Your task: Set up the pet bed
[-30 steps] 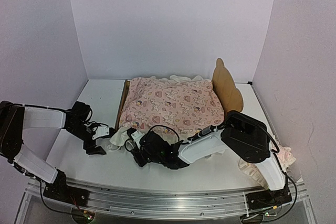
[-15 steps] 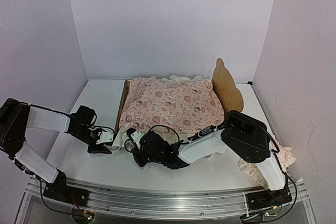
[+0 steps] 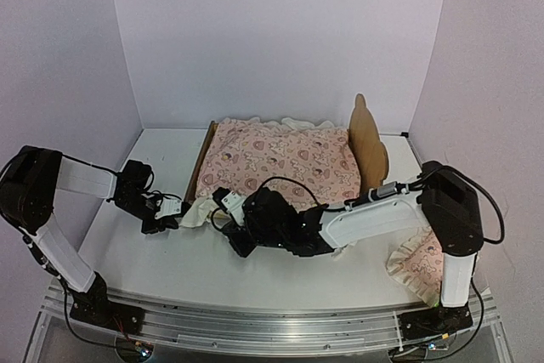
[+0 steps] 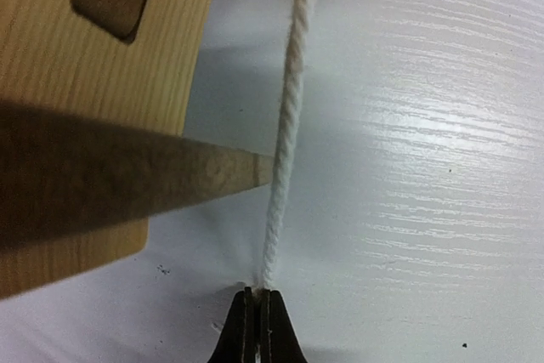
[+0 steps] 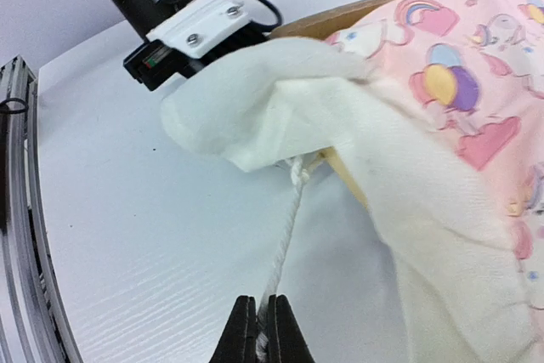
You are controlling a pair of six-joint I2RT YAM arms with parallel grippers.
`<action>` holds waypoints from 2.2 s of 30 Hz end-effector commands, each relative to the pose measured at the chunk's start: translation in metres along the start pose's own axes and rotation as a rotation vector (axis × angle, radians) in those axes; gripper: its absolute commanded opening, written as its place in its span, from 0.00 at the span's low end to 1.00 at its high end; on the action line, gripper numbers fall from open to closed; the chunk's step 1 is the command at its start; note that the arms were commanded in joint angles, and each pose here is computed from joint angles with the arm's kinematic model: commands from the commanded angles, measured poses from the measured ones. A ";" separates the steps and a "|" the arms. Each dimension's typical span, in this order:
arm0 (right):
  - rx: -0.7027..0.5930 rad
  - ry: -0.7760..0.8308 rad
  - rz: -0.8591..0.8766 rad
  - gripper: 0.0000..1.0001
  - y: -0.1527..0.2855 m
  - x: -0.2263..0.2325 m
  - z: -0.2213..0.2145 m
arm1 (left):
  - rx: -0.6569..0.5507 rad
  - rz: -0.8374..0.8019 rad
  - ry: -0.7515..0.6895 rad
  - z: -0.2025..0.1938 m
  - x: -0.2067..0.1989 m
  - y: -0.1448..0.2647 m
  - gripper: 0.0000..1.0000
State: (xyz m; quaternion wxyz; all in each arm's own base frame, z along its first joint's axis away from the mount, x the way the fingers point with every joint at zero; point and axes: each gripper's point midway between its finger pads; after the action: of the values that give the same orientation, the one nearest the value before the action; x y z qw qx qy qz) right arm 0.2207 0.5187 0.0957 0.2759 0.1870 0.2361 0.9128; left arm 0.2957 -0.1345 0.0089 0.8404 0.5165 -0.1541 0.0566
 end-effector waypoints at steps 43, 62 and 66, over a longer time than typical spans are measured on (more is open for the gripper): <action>0.381 -0.419 -0.457 0.48 0.137 -0.110 -0.073 | -0.180 0.160 0.215 0.063 0.061 0.121 0.28; 0.273 -0.947 -0.821 0.51 0.198 -0.220 -0.145 | -0.587 -0.090 0.105 0.360 -0.040 0.049 0.49; 0.225 -1.052 -0.789 0.49 0.185 -0.233 -0.163 | -0.623 -0.091 0.164 0.384 -0.039 0.009 0.49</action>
State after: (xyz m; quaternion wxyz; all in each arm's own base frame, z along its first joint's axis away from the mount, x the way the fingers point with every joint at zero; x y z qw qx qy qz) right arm 0.2359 0.1897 0.0317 0.6461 0.5017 0.2690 0.5085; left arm 0.1572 -0.4200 0.1450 0.9473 0.3049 -0.0902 -0.0404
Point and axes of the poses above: each gripper's point midway between its finger pads, its own y axis back along the fingers, its own x axis along the line the jaws close on, z = x × y, and after that the axes turned 10 degrees about -y, right-handed
